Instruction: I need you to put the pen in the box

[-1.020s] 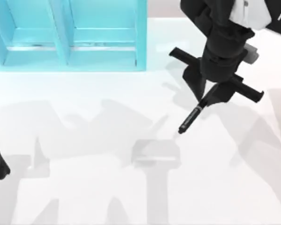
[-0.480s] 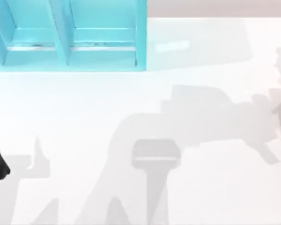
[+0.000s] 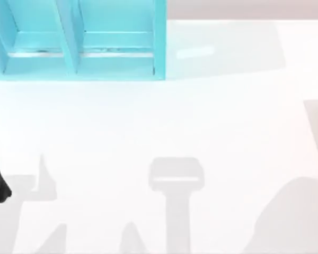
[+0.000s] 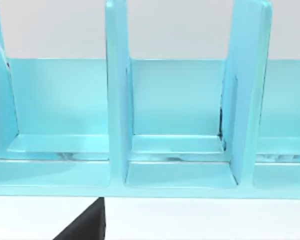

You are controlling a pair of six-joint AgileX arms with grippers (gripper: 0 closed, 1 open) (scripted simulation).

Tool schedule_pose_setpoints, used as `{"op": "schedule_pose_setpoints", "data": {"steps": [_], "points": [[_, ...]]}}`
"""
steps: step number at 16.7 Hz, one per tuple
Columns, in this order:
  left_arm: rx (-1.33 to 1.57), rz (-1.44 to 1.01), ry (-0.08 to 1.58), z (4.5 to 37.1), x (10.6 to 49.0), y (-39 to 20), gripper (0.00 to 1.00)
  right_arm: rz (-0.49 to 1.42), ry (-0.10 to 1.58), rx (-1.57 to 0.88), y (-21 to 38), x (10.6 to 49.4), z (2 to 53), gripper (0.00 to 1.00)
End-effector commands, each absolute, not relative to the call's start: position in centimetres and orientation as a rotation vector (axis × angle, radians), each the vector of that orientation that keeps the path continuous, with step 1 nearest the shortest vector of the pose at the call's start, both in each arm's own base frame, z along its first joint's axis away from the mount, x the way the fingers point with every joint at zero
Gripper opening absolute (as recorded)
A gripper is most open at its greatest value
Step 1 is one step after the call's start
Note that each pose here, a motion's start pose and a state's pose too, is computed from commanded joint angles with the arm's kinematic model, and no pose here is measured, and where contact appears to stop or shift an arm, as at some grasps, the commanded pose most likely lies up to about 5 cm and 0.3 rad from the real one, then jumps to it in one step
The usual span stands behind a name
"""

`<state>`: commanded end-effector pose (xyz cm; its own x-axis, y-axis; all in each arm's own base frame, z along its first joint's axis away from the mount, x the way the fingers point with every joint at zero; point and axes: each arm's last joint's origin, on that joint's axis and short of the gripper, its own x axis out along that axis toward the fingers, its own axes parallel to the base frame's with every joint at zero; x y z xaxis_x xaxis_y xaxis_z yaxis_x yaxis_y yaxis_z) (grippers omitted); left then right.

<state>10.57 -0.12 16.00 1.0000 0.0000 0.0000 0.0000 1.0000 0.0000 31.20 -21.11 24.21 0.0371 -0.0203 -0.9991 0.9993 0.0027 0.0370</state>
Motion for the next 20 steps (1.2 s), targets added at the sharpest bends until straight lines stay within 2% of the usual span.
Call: {"op": "schedule_pose_setpoints", "data": {"steps": [7, 16, 20], "points": [[0.000, 0.000, 0.000, 16.0, 10.6, -0.1, 1.00, -1.199, 1.162, 1.219, -21.5, 30.9, 24.1, 0.00], [0.000, 0.000, 0.000, 16.0, 10.6, -0.1, 1.00, -1.195, 1.162, 1.218, -18.4, 31.1, 18.9, 0.00], [0.000, 0.000, 0.000, 16.0, 10.6, -0.1, 1.00, -1.198, 1.160, 1.220, -18.4, 31.0, 18.7, 0.00]]}}
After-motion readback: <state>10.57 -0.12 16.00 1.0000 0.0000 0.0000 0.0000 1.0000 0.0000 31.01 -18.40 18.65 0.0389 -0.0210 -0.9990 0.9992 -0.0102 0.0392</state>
